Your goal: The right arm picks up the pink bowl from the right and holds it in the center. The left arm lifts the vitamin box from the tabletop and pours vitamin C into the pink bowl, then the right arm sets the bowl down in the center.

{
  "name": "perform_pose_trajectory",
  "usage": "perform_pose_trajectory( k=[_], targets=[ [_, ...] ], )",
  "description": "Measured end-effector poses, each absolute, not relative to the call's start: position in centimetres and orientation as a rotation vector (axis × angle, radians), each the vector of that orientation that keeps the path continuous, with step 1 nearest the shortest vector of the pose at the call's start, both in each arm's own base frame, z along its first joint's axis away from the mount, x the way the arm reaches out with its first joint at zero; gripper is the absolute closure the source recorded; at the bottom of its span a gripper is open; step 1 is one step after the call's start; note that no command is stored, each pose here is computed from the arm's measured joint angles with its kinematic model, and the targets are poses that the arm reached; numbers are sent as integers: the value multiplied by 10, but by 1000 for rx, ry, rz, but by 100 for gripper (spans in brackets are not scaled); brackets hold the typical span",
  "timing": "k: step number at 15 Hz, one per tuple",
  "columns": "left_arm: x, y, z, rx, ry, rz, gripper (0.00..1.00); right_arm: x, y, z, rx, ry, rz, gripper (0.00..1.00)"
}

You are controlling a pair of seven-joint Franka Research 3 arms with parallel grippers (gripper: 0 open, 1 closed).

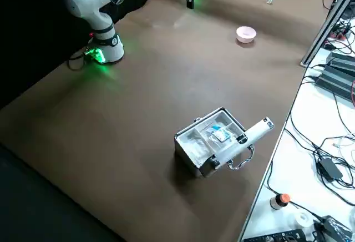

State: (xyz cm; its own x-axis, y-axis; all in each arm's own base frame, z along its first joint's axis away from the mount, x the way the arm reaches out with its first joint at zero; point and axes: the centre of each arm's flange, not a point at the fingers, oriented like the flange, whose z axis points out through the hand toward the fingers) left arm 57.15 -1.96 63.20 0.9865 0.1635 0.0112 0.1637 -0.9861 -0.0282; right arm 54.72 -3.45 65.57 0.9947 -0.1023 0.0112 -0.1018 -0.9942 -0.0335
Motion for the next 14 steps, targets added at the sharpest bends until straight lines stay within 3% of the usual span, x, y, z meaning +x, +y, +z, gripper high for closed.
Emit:
perform_pose_trajectory(
  k=[14],
  targets=[
    [575, -38, 628, -3107, -205, -22, 0, 547, -27, 655, -3105, 135, -11, 1]
  ],
)
